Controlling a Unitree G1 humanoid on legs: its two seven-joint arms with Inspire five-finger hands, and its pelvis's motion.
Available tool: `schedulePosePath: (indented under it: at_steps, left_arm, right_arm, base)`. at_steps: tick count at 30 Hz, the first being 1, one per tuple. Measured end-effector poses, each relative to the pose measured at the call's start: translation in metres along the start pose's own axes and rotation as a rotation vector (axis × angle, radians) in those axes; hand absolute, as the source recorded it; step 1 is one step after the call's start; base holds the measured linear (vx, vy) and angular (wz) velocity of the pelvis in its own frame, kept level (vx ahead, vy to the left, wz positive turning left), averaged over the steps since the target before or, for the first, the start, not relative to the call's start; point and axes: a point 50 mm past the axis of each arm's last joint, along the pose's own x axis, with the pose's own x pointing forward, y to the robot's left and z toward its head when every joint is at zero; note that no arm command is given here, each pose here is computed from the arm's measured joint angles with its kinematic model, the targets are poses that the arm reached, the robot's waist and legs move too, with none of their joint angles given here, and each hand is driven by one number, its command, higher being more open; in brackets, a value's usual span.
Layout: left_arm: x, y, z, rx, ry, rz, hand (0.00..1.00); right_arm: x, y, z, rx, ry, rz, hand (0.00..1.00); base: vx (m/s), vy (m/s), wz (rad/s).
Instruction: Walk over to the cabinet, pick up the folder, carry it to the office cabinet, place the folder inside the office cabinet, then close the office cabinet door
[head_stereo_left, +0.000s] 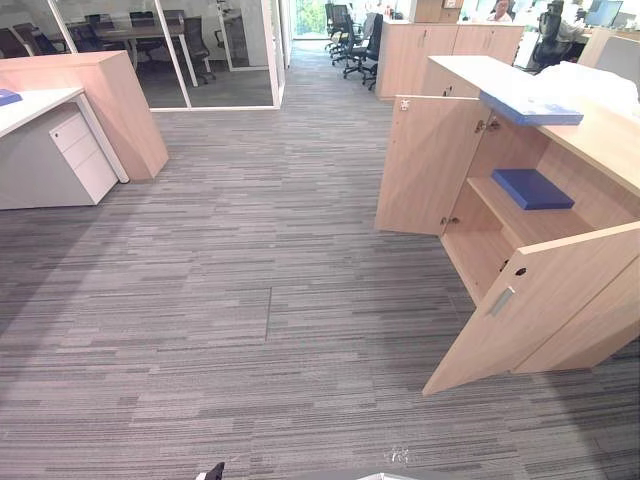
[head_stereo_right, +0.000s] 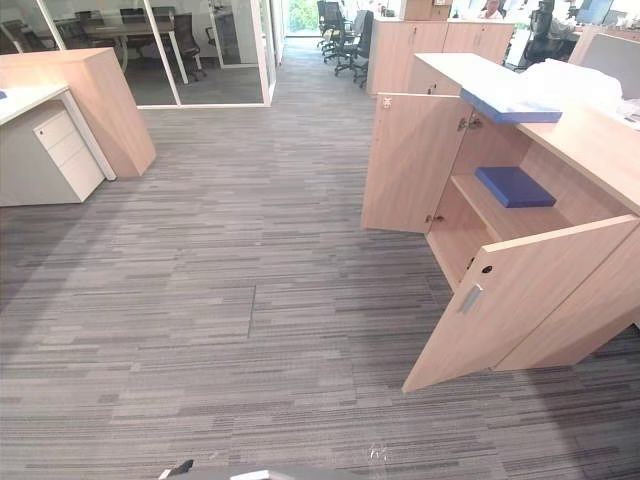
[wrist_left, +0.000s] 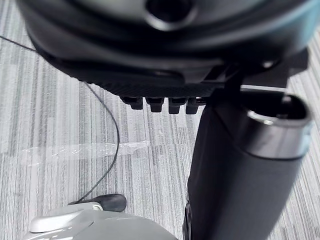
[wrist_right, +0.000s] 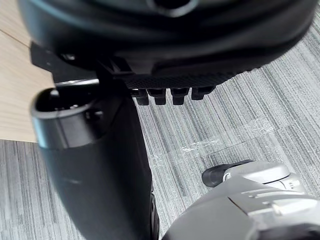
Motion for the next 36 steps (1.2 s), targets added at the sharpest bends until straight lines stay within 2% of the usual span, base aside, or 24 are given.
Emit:
schedulePosePath:
  at_steps: [15, 21, 27, 36]
  left_arm:
    - [0.0, -0.002, 0.0, -0.03, 0.001, -0.037, 1.0]
    - [0.0, -0.002, 0.0, -0.018, -0.003, -0.002, 1.0]
    - [-0.001, -0.001, 0.0, 0.008, -0.004, 0.074, 1.0]
    - [-0.001, 0.0, 0.0, 0.009, -0.007, 0.088, 1.0]
  right_arm:
    - [0.001, -0.001, 0.002, 0.046, 0.0, 0.016, 1.0]
    - [0.0, -0.003, -0.007, 0.274, 0.05, -0.015, 1.0]
    - [-0.001, -0.004, -0.008, 0.254, 0.05, -0.083, 1.0]
    - [0.0, -0.004, -0.007, 0.19, 0.042, -0.092, 1.0]
  base:
    - [0.0, -0.013, 0.0]
    - [0.0, -0.005, 0.0]
    - [-0.01, -0.035, -0.06]
    - [0.0, -0.004, 0.0]
